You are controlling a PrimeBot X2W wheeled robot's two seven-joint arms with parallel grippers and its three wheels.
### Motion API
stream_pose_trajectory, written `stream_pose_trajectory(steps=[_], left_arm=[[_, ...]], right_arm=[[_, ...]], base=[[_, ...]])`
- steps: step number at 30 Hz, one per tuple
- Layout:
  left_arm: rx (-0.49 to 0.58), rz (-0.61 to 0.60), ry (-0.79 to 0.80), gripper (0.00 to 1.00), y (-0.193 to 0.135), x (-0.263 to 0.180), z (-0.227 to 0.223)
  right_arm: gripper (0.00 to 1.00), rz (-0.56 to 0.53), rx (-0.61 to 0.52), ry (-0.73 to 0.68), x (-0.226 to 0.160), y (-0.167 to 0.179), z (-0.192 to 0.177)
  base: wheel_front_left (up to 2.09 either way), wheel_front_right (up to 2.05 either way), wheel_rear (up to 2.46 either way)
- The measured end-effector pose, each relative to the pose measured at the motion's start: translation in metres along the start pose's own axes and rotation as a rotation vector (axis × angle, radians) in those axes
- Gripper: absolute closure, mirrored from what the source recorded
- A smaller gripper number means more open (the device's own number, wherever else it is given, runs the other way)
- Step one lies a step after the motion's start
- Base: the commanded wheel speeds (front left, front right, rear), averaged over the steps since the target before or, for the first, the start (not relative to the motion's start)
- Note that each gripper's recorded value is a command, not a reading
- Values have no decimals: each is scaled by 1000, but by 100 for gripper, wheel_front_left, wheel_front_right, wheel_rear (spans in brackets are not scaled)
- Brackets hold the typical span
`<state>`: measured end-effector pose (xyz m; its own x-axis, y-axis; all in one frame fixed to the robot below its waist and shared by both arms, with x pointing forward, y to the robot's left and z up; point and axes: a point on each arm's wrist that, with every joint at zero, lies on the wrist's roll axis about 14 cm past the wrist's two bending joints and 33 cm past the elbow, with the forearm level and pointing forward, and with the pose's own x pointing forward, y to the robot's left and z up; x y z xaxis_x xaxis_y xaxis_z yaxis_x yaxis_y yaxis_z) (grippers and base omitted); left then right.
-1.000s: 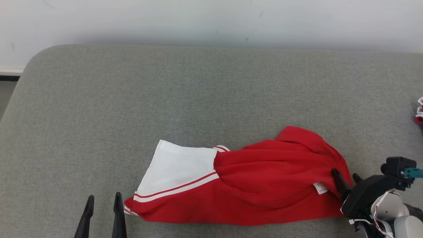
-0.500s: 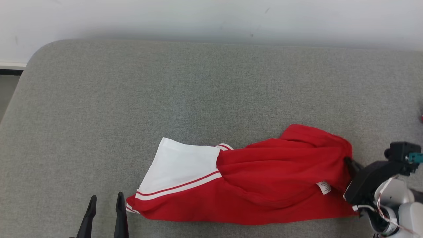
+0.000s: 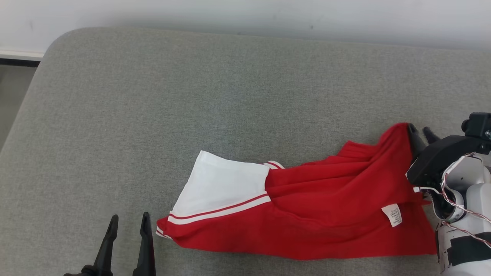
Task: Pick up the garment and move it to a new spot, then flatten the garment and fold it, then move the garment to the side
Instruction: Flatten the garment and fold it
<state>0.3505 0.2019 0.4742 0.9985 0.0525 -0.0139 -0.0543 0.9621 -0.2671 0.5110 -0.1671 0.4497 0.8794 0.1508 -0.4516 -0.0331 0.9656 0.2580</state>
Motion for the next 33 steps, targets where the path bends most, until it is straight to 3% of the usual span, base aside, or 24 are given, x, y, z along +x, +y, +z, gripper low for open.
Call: stream_pose_trajectory(steps=[5,11,23,33], left_arm=[[4,18,-5,0,6,-2,2],[8,16,-32,0,6,-4,11],[-7,-53,-61,0,-16,-11,19],[-7,-64,-85,0,-19,-16,26]], right_arm=[[0,20,-19,-73,6,9,8],[0,32,-48,-236,-17,8,29],[0,-51,-39,-257,-97,-29,0],[0,-42,-118,-379,-148,-14,-31]], base=[[0,0,0],[0,0,0],[0,0,0],[0,0,0]])
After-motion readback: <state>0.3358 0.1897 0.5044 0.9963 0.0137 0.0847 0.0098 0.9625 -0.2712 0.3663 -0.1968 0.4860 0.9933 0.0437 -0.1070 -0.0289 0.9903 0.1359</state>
